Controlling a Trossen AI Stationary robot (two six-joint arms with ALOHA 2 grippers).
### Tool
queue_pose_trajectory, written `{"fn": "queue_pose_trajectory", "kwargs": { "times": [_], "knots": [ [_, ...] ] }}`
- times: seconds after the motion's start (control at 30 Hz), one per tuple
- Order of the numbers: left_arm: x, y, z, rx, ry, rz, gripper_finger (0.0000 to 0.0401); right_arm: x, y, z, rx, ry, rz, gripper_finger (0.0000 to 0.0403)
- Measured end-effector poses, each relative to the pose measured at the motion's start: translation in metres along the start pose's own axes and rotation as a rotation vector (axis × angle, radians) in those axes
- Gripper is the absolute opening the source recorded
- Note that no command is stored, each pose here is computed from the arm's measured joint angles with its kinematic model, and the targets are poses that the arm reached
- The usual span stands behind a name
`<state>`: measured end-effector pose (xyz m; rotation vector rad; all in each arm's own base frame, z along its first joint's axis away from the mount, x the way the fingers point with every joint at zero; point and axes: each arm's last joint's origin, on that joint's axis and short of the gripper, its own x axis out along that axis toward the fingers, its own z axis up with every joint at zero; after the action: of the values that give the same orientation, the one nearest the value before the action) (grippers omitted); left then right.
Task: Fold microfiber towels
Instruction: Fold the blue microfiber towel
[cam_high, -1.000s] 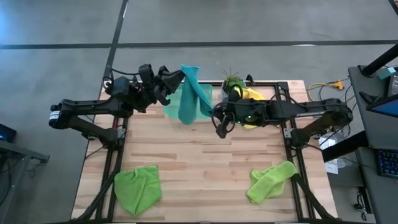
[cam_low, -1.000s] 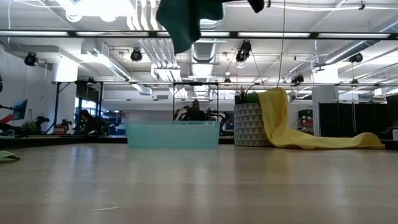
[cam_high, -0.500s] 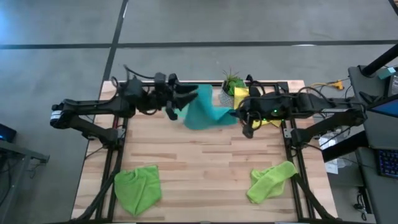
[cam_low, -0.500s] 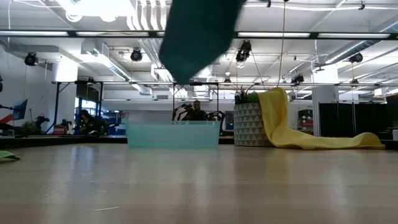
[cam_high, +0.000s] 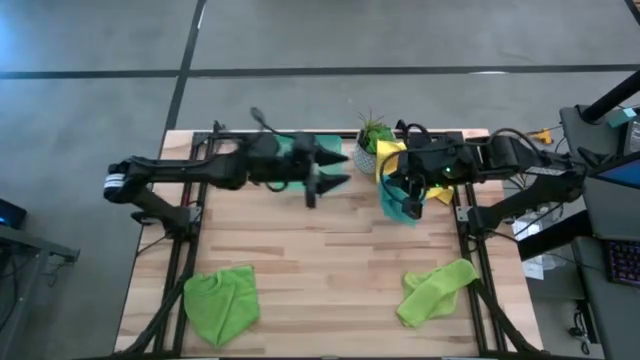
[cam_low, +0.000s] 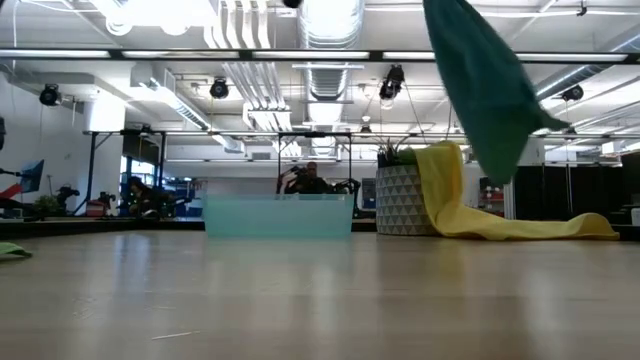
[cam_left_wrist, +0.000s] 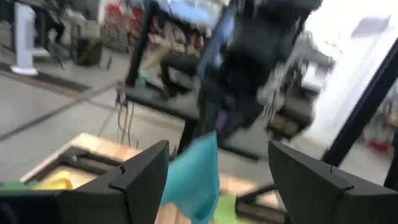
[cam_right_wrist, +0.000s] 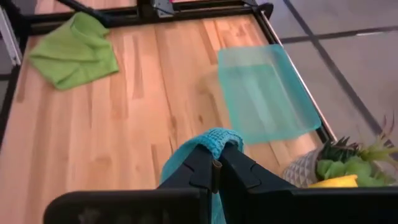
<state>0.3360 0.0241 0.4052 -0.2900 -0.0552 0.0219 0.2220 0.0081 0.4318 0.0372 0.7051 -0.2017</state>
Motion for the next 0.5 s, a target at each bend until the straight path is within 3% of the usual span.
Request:
{"fn": "queue_pose_trajectory", "kwargs": {
  "times": [0.27, 0.37, 0.5],
  "knots": [
    [0.041, -0.002, 0.005, 0.092, 0.156, 0.032, 0.0258, 0.003, -0.017, 0.016, 0.085, 0.136, -0.090, 0.0009],
    [0.050, -0.003, 0.004, 0.094, 0.177, 0.045, 0.0258, 0.007, -0.023, 0.025, 0.117, 0.135, -0.112, 0.0008],
    [0.057, -0.003, -0.009, 0.147, 0.223, 0.141, 0.0258, 0.007, -0.026, 0.040, 0.129, 0.097, -0.120, 0.0008]
  ]
}}
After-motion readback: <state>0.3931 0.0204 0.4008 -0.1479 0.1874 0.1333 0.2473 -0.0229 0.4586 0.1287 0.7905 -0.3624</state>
